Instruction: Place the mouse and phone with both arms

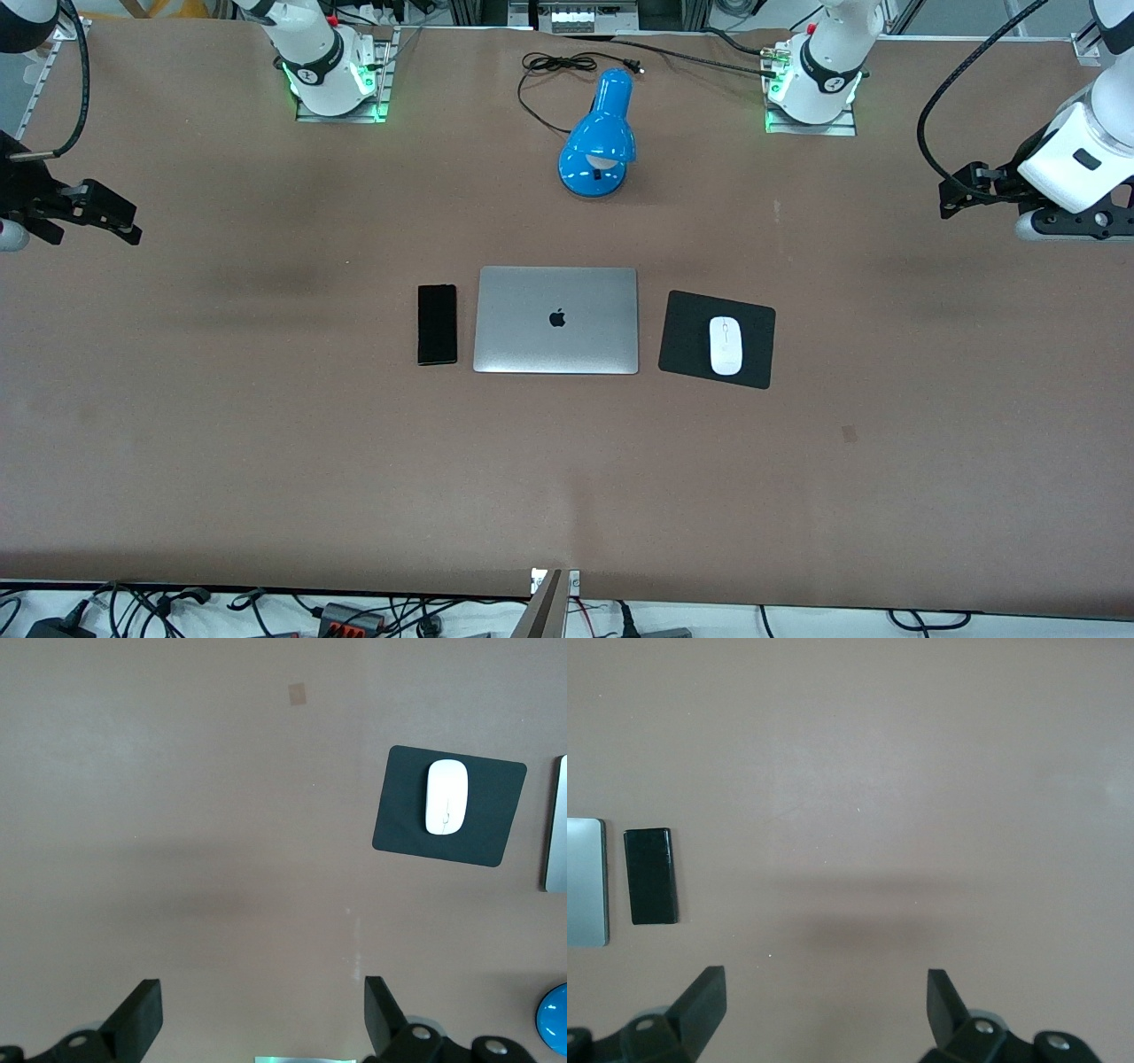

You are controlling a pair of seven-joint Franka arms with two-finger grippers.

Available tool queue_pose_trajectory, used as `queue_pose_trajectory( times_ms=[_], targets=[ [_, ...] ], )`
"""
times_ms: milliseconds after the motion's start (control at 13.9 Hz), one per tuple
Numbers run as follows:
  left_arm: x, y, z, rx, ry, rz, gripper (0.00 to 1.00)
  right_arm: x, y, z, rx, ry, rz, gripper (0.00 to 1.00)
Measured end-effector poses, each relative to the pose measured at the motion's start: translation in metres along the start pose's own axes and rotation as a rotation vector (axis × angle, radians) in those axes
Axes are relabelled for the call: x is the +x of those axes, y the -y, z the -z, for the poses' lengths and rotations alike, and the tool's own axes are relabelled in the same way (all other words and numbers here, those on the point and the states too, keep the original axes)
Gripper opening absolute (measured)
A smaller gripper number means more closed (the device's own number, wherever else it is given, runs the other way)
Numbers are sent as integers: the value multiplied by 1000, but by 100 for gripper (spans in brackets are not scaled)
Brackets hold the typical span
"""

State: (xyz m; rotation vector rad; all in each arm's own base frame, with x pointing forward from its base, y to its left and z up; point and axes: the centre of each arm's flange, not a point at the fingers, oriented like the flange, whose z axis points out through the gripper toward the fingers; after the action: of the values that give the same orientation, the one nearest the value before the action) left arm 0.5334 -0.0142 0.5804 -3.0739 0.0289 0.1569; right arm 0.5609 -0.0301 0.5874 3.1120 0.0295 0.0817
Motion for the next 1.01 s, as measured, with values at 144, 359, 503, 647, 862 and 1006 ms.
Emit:
queue_pose_trajectory(
  times_ms=[144,359,503,647,862,1006],
  targets=[
    [0,0,0,0,0,0,100,0,0,1,0,-1,0,100],
    [0,0,0,0,0,1,100,0,0,1,0,-3,0,100],
    [0,0,0,0,0,1,100,0,2,1,0,-3,3,100],
    [0,0,0,0,0,1,100,0,5,1,0,-3,8,100],
    [0,0,0,0,0,1,100,0,3,1,0,-3,6,100],
    [0,0,0,0,0,1,100,0,3,1,0,-3,6,100]
  ],
)
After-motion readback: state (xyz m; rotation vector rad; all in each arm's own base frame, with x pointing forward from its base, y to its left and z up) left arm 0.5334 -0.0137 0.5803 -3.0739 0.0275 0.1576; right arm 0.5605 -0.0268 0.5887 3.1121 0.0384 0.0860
